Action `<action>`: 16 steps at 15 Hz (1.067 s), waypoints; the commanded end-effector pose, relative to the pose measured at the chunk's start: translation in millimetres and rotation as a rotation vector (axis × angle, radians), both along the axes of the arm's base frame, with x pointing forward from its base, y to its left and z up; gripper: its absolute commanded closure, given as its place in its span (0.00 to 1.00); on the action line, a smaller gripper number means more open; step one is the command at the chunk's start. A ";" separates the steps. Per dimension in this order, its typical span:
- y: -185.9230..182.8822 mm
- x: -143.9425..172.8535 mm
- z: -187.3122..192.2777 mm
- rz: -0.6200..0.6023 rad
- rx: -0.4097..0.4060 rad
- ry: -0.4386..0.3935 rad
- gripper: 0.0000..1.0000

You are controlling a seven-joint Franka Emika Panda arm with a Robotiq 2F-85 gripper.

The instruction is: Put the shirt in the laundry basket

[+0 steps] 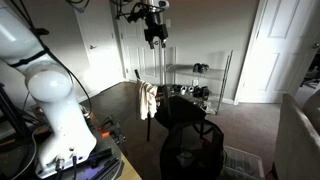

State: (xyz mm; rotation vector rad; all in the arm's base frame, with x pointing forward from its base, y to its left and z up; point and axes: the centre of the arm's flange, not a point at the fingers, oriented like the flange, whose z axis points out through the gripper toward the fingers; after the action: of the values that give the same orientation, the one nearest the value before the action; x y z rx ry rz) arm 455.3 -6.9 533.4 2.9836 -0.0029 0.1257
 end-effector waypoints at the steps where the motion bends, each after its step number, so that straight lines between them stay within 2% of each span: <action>1: 0.0 0.0 0.0 0.000 0.000 0.000 0.00; 5: -0.2 0.0 0.0 0.000 0.000 0.000 0.00; 6: 13.2 12.5 -5.4 0.011 -0.036 0.013 0.00; 7: 25.6 21.4 -11.3 0.041 -0.030 0.027 0.00; 11: 105.0 41.8 -67.7 0.149 0.006 0.032 0.00; 12: 115.3 61.2 -76.5 0.153 0.010 0.027 0.00; 13: 126.1 67.1 -89.0 0.161 0.024 0.037 0.00; 16: 127.1 94.9 -116.4 0.135 0.040 0.097 0.00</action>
State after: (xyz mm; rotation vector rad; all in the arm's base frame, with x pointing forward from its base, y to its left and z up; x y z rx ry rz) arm 512.7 121.6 435.6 2.9968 0.2555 0.0635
